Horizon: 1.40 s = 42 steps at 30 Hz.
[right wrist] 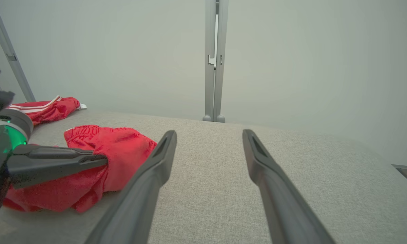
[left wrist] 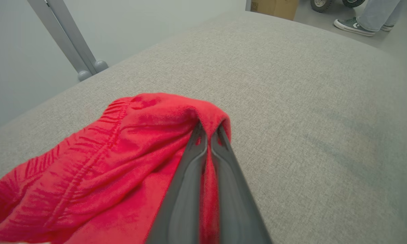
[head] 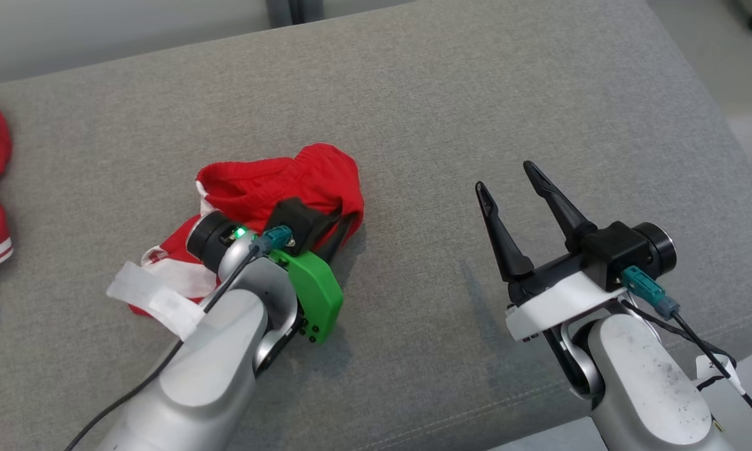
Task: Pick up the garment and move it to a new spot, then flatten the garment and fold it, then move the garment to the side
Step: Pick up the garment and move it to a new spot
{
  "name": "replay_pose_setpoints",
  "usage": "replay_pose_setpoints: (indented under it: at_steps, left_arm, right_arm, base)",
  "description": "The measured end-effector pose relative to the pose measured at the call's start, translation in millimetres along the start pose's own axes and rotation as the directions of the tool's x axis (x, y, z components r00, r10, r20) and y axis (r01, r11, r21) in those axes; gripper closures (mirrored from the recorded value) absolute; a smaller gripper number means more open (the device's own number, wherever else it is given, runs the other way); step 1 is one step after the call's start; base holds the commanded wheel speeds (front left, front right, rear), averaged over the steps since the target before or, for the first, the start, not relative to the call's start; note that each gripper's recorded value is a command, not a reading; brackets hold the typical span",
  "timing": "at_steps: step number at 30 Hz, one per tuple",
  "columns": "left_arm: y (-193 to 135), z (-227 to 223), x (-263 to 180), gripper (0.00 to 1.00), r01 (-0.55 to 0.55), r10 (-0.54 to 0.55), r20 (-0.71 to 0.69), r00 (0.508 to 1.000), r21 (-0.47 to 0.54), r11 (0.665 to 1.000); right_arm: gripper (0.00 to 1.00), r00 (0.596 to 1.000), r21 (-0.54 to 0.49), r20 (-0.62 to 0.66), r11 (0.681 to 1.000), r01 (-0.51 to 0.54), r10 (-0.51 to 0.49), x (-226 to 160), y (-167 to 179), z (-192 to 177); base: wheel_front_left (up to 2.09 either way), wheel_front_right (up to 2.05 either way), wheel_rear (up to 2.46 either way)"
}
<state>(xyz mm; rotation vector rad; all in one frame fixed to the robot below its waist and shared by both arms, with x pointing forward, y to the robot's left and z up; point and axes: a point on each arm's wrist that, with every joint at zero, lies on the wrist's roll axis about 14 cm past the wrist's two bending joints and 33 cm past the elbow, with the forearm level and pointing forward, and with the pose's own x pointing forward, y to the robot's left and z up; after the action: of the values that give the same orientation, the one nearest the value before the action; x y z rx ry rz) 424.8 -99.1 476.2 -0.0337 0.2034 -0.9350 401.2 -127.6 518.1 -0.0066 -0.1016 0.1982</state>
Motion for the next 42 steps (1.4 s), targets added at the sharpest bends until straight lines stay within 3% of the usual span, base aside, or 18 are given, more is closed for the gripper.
replay_pose_setpoints:
  at_steps: [10,11,12,14,20,27,31,37,42]
  left_arm:
    - [-72.5,-51.8,7.0,1.0,0.192,-0.195,-0.112,0.974,-0.04,0.981]
    - [-78.3,-53.2,7.0,0.91,0.207,-0.211,-0.115,0.971,-0.043,0.977]
    - [-82.7,-54.4,6.8,0.57,0.219,-0.223,-0.116,0.968,-0.043,0.975]
    - [-88.7,-58.9,4.8,0.0,0.237,-0.241,-0.129,0.962,-0.044,0.971]
    - [-93.6,-56.4,-1.3,0.0,0.244,-0.249,-0.1,0.963,-0.063,0.968]
    - [-85.4,-20.5,-7.7,0.0,0.21,-0.204,0.062,0.977,-0.112,0.971]
    - [-61.9,-1.1,-16.8,0.0,0.131,-0.107,0.154,0.982,-0.155,0.979]
    - [-34.0,2.9,-38.8,0.0,-0.01,0.047,0.178,0.983,-0.203,0.979]
    - [2.4,-3.2,-66.6,0.0,-0.194,0.242,0.166,0.956,-0.261,0.946]
  right_arm:
    - [0.0,0.992,-0.016,-0.022,0.992,0.124,-0.125,-16.1,-34.4,-3.1]
    - [0.0,0.991,-0.018,-0.018,0.991,0.134,-0.134,-17.1,-37.6,-2.0]
    - [0.0,0.99,-0.02,-0.014,0.99,0.14,-0.14,-17.6,-39.8,-0.9]
    - [0.0,0.989,-0.024,-0.004,0.988,0.149,-0.15,-16.7,-42.5,2.0]
    - [0.0,0.989,-0.042,0.02,0.988,0.145,-0.144,-12.8,-47.1,8.9]
    - [0.0,0.995,-0.03,0.05,0.995,0.092,-0.09,-0.9,-31.9,16.0]
    - [0.0,0.998,-0.01,0.06,1.0,0.011,-0.011,7.4,-8.9,17.1]
    - [0.0,0.989,0.019,0.061,0.991,-0.133,0.132,16.0,33.4,14.9]
    - [0.0,0.962,0.042,0.031,0.961,-0.273,0.272,17.1,76.2,5.7]
  base:
    - [0.0,0.0,0.0]
    - [0.0,0.0,0.0]
    - [0.0,0.0,0.0]
    - [0.0,0.0,0.0]
    - [0.0,0.0,0.0]
    - [0.0,0.0,0.0]
    - [0.0,0.0,0.0]
    - [0.0,0.0,0.0]
    - [0.0,0.0,0.0]
